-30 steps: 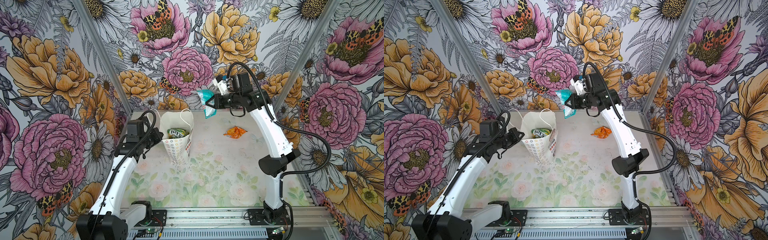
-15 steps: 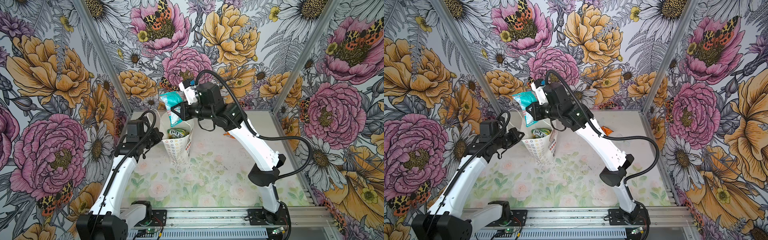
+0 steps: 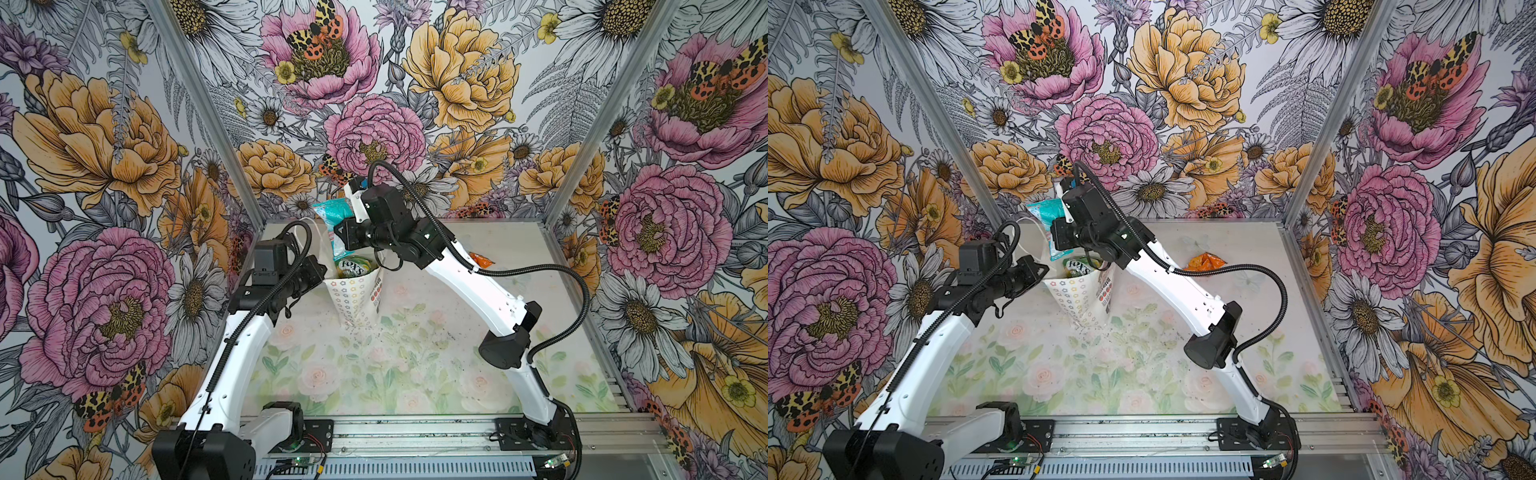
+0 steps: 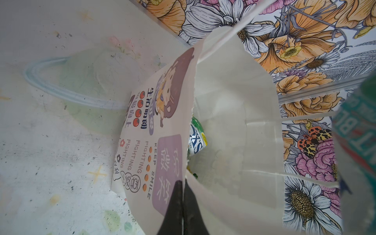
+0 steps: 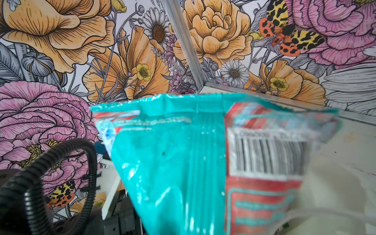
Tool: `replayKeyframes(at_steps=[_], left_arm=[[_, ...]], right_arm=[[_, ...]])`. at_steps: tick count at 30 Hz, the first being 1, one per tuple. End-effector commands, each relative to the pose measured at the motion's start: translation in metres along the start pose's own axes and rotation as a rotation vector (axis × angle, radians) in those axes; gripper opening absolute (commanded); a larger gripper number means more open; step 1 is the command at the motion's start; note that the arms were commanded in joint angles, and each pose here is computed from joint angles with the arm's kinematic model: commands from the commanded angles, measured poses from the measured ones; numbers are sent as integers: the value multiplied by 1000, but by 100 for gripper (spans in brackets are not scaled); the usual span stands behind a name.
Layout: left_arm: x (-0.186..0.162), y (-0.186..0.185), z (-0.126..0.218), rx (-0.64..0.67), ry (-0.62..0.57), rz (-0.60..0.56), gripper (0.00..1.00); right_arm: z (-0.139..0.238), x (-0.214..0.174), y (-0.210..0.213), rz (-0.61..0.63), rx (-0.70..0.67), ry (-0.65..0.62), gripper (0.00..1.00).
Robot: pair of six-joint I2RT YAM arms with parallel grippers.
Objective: Place the snacks into the paper bag
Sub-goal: 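Lower the teal snack bag into the paper bag opening with the right gripper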
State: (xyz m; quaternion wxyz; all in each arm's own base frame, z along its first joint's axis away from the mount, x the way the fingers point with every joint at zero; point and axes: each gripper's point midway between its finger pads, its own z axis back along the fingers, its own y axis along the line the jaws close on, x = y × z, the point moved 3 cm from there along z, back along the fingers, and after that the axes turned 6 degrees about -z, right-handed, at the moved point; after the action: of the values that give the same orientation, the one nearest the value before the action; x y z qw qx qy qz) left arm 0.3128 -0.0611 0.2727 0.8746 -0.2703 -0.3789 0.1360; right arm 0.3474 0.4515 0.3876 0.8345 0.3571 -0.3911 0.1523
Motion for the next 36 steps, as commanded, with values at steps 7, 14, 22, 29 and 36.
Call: replayKeyframes(at_steps=[7, 14, 22, 29, 36], left_arm=[[-5, 2, 2, 5, 18, 13, 0], [-5, 3, 1, 9, 21, 15, 0], [-5, 1, 0, 9, 23, 13, 0], [-4, 2, 0, 12, 19, 19, 0], [-3, 2, 0, 15, 18, 21, 0]], right_arm=[[-13, -7, -15, 77, -119, -40, 0], [-12, -18, -28, 133, -232, -38, 0], [-12, -33, -34, 149, -273, 3, 0], [-2, -49, -32, 152, -276, 81, 0], [4, -70, -35, 155, -273, 190, 0]])
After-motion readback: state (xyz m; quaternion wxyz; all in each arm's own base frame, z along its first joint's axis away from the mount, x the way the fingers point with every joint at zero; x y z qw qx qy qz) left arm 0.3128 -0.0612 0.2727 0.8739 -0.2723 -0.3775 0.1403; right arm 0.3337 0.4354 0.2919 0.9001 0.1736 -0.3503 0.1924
